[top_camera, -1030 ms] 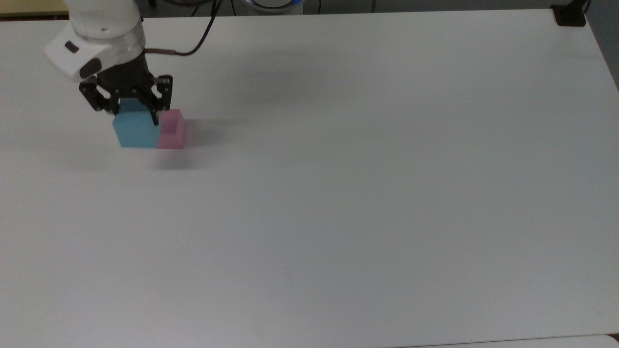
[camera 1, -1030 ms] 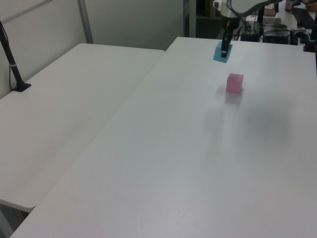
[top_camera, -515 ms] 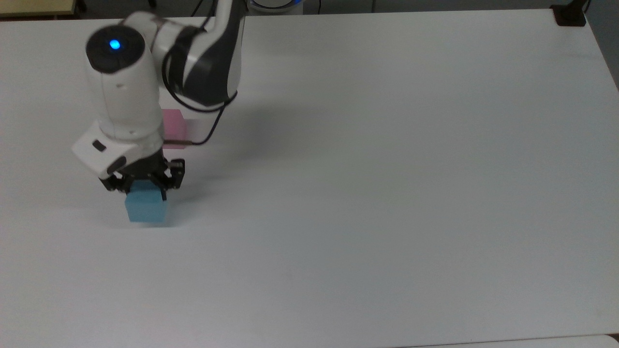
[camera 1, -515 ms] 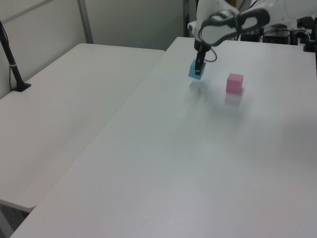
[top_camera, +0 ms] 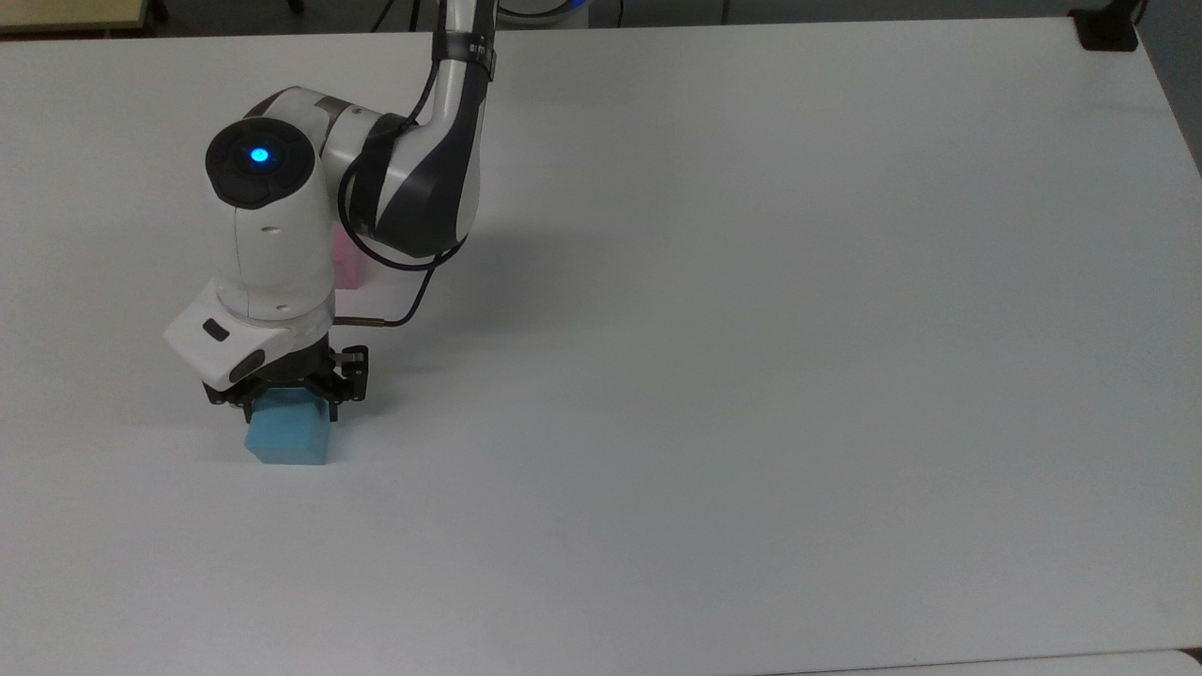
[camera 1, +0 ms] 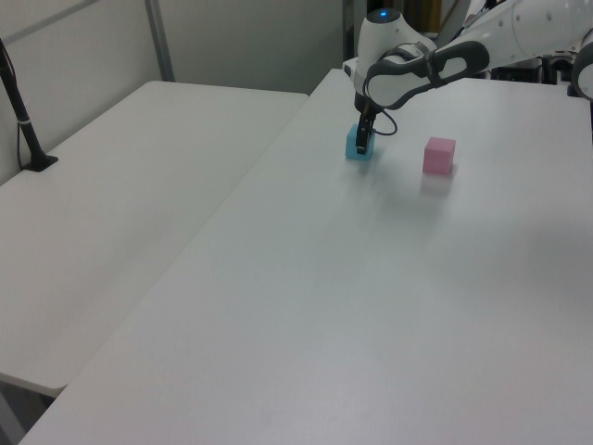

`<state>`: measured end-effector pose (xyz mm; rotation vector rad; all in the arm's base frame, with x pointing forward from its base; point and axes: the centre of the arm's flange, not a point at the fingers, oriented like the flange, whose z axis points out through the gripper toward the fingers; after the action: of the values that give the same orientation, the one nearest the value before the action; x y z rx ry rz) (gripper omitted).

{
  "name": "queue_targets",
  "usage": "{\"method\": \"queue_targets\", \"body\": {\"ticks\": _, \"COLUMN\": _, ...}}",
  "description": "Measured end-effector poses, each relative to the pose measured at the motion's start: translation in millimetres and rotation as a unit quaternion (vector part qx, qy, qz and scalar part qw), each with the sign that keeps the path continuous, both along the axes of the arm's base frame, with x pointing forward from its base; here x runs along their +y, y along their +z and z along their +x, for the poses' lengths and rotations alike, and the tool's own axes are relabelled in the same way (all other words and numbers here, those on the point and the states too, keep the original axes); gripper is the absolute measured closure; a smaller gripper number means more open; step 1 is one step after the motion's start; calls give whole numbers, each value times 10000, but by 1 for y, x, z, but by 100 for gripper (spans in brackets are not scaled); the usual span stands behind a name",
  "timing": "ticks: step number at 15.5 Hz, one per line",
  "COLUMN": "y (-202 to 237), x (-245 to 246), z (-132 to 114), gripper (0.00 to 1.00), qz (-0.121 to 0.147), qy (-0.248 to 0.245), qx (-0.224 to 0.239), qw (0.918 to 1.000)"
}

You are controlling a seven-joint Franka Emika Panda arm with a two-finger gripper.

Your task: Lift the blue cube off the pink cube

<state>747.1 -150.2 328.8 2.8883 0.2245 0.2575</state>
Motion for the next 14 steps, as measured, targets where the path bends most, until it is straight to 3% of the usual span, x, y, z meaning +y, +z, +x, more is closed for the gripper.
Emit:
{"method": "queue_targets", "body": {"ticks": 2, "y": 9, "x": -2, "z": 0, "gripper": 1, "qz": 14, "qy": -37, "qx": -81, "qw": 10000}}
{"method": "queue_targets", "body": {"ticks": 5, "y": 69, "x": -7, "z": -7, "gripper": 0, "qz": 87, "qy": -95, "qx": -463, "qw": 9988}}
{"method": "queue_targets", "body": {"ticks": 7, "y": 111, "x": -6, "z": -25, "gripper": 0, "qz": 247, "qy": -139, "qx": -549, "qw": 9981}}
{"method": "queue_targets", "body": {"ticks": 12, "y": 232, "x": 22, "z": -118, "gripper": 0, "qz": 1145, "qy": -496, "qx": 210, "qw": 9920}}
{"method": "queue_targets", "body": {"ticks": 14, "y": 275, "x": 42, "z": -153, "gripper": 0, "qz": 1237, "qy": -696, "qx": 363, "qw": 9892}}
